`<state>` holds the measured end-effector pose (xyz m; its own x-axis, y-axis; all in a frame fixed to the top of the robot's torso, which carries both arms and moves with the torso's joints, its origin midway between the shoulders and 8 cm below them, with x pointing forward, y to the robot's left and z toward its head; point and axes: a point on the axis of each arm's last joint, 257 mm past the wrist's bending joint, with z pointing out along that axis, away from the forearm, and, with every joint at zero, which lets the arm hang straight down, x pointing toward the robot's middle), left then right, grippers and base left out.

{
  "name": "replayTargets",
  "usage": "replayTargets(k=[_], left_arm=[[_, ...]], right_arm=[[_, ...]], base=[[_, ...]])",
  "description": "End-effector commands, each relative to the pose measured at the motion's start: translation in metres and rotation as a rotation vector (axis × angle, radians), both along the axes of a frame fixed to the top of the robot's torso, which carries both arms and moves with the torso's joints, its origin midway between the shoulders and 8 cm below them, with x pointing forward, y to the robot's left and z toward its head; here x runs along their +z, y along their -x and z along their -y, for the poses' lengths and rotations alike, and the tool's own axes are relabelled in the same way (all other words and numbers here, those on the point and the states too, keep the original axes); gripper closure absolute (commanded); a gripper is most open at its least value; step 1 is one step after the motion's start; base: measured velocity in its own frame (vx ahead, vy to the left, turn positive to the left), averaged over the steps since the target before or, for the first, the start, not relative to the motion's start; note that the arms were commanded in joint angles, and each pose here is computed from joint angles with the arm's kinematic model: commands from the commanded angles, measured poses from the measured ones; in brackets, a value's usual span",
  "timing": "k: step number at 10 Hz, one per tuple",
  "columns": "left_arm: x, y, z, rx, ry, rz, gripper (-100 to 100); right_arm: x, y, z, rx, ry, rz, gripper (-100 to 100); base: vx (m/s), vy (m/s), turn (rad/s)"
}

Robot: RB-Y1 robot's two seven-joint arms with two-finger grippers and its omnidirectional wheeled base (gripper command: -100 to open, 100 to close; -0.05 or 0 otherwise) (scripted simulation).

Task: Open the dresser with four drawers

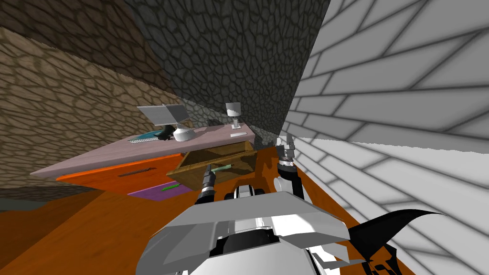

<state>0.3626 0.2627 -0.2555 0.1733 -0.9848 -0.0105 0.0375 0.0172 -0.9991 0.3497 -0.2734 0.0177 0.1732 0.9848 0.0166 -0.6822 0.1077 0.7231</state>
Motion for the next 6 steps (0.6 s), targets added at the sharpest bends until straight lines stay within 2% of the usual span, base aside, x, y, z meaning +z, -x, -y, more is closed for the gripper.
replayTargets(k=[1, 6], left_arm=[[-0.0009, 0.0003, 0.0003, -0.001, 0.0, -0.003, 0], [-0.0062, 0.0019, -0.0001, 0.0, 0.001, -0.017, 0]], right_arm=[[0.0, 0.0, 0.0, 0.0, 0.0, 0.0, 0], [0.0, 0.0, 0.0, 0.0, 0.0, 0.0, 0]], base=[[0.0, 0.0, 0.0], [0.0, 0.0, 0.0]])
